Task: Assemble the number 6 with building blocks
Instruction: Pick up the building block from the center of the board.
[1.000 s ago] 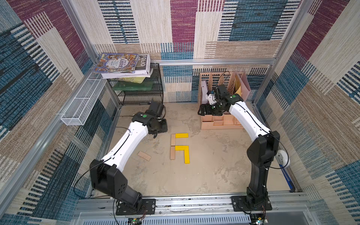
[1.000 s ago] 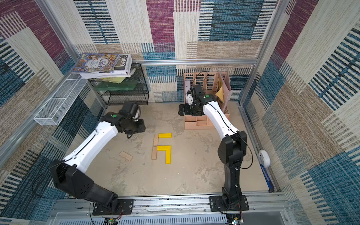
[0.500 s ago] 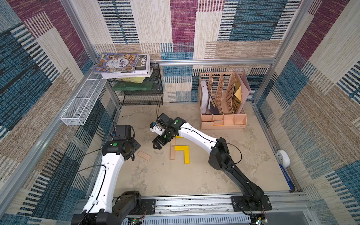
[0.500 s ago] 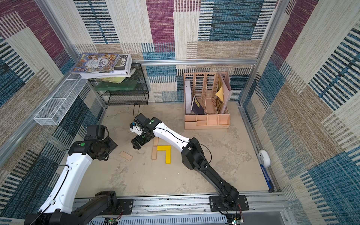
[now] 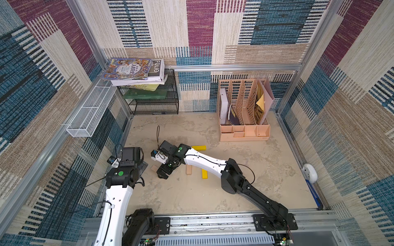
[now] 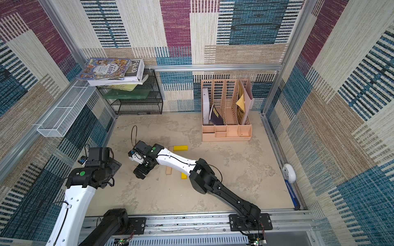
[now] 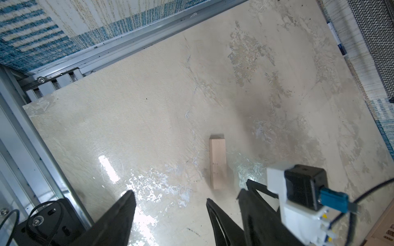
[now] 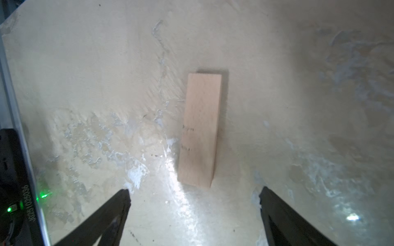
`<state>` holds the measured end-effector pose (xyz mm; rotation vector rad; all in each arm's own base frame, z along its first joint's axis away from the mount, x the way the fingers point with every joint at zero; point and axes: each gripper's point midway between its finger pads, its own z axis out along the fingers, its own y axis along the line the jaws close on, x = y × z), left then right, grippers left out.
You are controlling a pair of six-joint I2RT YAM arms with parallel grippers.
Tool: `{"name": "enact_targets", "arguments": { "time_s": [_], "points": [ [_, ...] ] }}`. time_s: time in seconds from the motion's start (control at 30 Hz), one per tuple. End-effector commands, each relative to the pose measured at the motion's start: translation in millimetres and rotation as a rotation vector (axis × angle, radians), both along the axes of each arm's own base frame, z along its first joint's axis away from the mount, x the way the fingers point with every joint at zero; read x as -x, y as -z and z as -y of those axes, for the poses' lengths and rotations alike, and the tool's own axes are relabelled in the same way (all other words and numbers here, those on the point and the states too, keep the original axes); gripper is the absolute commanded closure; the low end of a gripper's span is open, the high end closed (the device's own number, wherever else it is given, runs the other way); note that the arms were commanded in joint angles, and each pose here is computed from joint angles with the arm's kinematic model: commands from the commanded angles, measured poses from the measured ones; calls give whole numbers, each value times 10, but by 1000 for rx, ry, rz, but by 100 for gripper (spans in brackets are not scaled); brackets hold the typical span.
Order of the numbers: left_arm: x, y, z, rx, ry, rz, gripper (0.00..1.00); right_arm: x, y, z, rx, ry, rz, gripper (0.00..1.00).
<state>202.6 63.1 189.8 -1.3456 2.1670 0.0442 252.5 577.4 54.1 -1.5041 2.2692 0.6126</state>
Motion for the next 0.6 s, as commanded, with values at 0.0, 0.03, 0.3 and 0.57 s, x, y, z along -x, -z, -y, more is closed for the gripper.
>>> {"name": "enact_targets", "arguments": {
  "time_s": [0.0,0.03,0.3,0.57],
  "points": [
    [74,12,-21,-8,-11,-34,19,-19,-13,-138,-41,0,35,1],
    [79,0,-22,-8,-12,-30,19,-24,22,-150,-39,5,39,0],
    [105,-50,-32,-22,0,-30,19,-60,157,-221,-36,28,66,17],
    [70,-11,-25,-17,10,-50,19,54,310,-205,12,10,80,59]
  ]
}}
